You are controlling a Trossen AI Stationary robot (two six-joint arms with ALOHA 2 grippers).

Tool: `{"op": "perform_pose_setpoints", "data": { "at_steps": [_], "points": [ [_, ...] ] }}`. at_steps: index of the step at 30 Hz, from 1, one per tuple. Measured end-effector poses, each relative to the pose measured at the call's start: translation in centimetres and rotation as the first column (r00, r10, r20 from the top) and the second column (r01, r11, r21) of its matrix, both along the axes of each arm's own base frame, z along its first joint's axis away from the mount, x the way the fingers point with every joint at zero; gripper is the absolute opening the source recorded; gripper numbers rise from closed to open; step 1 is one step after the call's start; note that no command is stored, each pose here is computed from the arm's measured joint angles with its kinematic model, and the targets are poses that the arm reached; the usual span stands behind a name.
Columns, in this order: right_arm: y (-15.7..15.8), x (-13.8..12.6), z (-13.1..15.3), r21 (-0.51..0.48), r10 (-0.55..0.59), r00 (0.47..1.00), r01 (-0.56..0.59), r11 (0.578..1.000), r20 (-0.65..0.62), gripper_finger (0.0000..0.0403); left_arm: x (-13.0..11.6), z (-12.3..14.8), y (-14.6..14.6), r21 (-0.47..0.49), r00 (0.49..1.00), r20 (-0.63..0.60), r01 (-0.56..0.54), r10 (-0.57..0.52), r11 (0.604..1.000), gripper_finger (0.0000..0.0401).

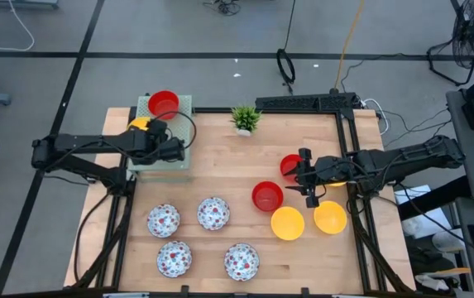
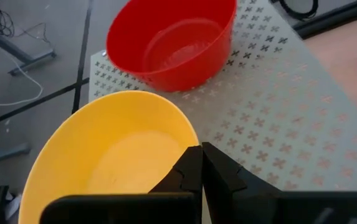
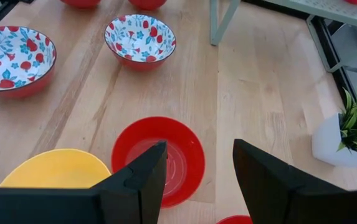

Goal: Pick & Place Mini bowls
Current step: Put the yellow bowl on the shelf, then put the red and white bowl on the shelf

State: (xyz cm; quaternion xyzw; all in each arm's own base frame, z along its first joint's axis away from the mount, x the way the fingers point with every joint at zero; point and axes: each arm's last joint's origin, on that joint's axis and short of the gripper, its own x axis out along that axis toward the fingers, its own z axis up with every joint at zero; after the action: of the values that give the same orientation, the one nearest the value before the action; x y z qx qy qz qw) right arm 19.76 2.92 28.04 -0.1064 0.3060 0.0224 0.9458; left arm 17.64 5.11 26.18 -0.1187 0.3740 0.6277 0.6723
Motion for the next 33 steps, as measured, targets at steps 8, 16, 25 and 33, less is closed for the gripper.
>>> {"op": "perform_pose_setpoints", "data": {
  "at_steps": [8, 16, 25, 33],
  "points": [
    [0.0, 0.0, 0.0, 0.001, 0.000, 1.000, 0.000, 1.000, 0.003, 0.0171, 0.2, 0.0, 0.1, 0.013, 1.000, -0.008, 0.020, -0.020, 1.000, 0.0005],
    [0.0, 0.0, 0.0, 0.009, -0.006, 1.000, 0.006, 1.000, 0.003, 0.0171, 0.1, 0.1, 0.2, 0.019, 1.000, 0.007, 0.001, -0.001, 1.000, 0.0011],
    [0.0, 0.0, 0.0, 0.007, -0.004, 1.000, 0.004, 1.000, 0.002, 0.0171, 0.1, 0.2, 0.2, 0.013, 1.000, 0.015, 0.001, -0.001, 1.000, 0.0087],
    [0.0, 0.0, 0.0, 0.006, -0.004, 1.000, 0.004, 1.000, -0.002, 0.0171, 0.2, 1.3, 0.2, 0.010, 0.999, 0.038, 0.017, -0.018, 1.000, 0.0138]
  ]
}}
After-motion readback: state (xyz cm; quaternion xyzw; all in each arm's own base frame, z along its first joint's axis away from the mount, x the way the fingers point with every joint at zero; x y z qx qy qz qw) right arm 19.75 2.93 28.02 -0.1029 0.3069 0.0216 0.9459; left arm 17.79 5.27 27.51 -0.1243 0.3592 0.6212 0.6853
